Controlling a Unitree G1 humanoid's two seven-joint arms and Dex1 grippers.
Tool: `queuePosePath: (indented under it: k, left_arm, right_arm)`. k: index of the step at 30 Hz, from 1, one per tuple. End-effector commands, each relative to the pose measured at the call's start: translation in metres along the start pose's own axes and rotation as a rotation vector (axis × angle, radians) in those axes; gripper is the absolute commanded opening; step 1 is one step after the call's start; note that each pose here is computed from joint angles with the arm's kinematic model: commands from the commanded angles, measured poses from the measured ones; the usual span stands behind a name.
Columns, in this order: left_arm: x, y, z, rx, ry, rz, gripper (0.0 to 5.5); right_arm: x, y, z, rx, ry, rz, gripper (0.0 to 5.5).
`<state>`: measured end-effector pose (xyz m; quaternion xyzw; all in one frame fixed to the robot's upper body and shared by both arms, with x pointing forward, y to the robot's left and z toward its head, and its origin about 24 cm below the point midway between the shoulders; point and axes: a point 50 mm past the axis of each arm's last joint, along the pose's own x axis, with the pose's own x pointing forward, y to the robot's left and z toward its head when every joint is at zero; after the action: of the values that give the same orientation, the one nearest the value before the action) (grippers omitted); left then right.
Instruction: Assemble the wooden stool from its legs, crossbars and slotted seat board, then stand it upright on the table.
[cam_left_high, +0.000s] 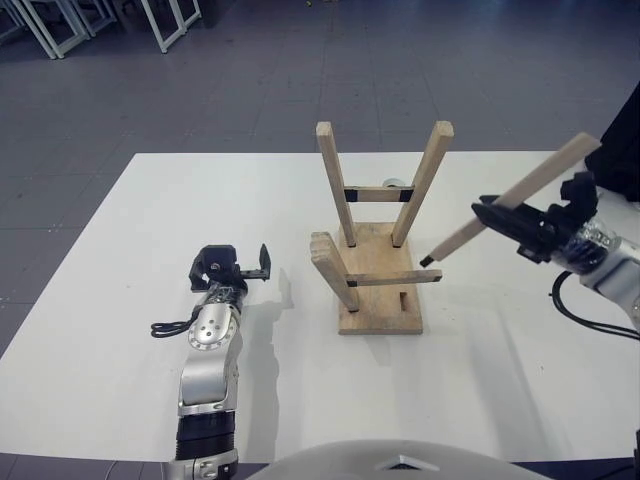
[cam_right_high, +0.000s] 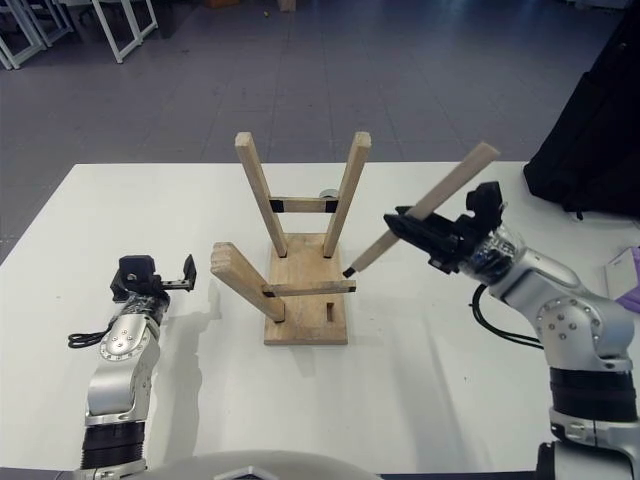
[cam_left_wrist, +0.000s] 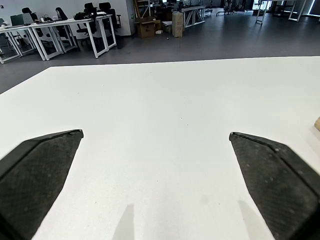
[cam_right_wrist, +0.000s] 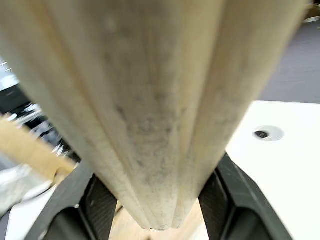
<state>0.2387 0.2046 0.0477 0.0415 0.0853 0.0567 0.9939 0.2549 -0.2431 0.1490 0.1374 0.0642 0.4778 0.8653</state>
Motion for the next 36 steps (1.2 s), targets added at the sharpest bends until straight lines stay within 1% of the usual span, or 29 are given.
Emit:
queuePosePath:
  k: [1, 3, 6, 10, 18, 23, 25, 29, 36]
  left_arm:
    - [0.005, -0.002, -0.002, -0.016, 0.062, -0.097, 5.5]
    - [0.004, -0.004, -0.005, -0.016, 0.076, -0.119, 5.5]
    - [0.004, -0.005, -0.007, 0.008, 0.095, -0.18, 5.5]
    - [0.007, -0.003, -0.006, -0.01, 0.103, -0.206, 5.5]
    - [0.006, -0.01, -0.01, -0.027, 0.118, -0.244, 5.5]
    - [0.007, -0.007, -0.011, -0.016, 0.121, -0.241, 5.5]
    - [0.007, -0.009, -0.012, -0.014, 0.123, -0.243, 5.5]
    - [0.009, -0.01, -0.009, -0.003, 0.117, -0.255, 5.5]
    - [0.015, -0.009, -0.006, 0.013, 0.11, -0.262, 5.5]
  right_arm:
    - [-0.014, -0.008, -0.008, -0.252, 0.141, 0.3, 2.04]
    - [-0.007, -0.009, -0.012, -0.326, 0.138, 0.361, 2.04]
    - [-0.002, -0.008, -0.028, -0.403, 0.185, 0.446, 2.04]
    - [0.008, -0.004, -0.031, -0.451, 0.15, 0.48, 2.04]
    - [0.024, 0.003, -0.025, -0.478, 0.082, 0.494, 2.04]
    - [0.03, 0.006, -0.016, -0.476, 0.044, 0.49, 2.04]
    - [0.032, 0.008, -0.021, -0.466, 0.047, 0.497, 2.04]
    - [0.033, 0.007, -0.046, -0.42, 0.078, 0.499, 2.04]
    - [0.034, 0.001, -0.058, -0.417, 0.072, 0.46, 2.04]
